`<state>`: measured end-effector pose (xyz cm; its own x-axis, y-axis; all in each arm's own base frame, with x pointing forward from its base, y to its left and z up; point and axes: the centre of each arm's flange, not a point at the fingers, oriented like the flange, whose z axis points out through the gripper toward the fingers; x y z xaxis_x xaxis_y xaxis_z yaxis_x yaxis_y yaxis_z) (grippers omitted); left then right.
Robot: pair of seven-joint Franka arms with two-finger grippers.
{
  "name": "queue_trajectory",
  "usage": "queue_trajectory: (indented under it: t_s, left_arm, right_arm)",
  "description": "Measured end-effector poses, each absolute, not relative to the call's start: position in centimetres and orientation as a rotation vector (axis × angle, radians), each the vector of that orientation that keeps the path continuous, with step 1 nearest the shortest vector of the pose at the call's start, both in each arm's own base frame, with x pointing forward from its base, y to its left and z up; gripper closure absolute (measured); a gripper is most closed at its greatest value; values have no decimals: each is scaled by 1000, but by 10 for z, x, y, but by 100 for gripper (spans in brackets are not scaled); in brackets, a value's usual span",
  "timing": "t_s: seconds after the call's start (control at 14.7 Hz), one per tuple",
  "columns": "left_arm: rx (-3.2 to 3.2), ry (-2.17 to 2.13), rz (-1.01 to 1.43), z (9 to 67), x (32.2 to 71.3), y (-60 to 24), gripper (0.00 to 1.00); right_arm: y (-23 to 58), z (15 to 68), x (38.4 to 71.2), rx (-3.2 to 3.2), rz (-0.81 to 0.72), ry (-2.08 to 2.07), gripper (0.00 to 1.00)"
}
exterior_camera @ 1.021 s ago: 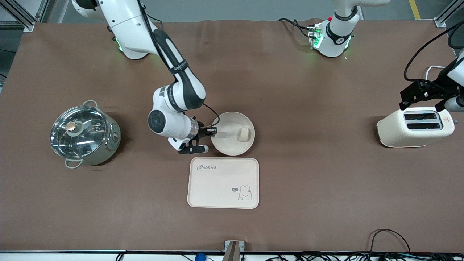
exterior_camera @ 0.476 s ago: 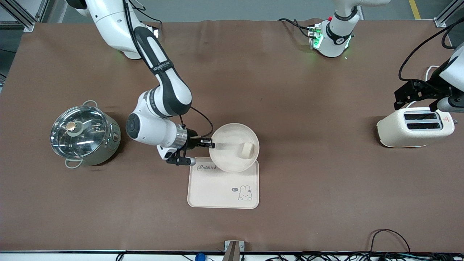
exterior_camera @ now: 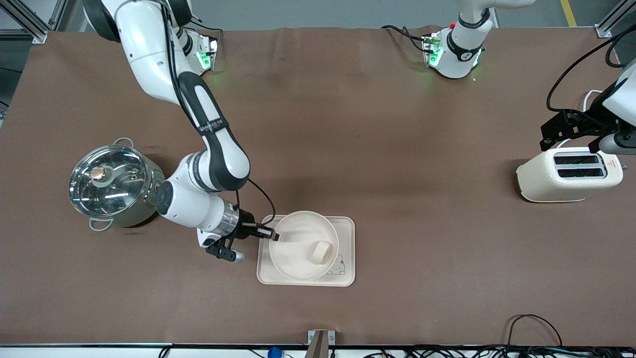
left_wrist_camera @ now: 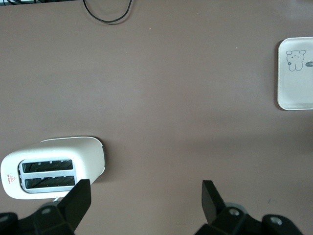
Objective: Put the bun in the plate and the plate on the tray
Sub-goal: 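Slide the plate with the right gripper onto the white tray, then open the right gripper to release the plate on the tray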
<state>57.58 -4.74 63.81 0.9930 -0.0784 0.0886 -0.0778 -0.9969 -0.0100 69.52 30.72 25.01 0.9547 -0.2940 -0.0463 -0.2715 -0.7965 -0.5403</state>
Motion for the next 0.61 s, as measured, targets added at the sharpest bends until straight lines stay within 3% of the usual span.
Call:
queue_trajectory:
  t_s: [0.61]
  left_arm:
    - [-3130,117,-135,637,576,-45,0]
  right_arm:
    - [340,174,701,-2565,-93,424,94]
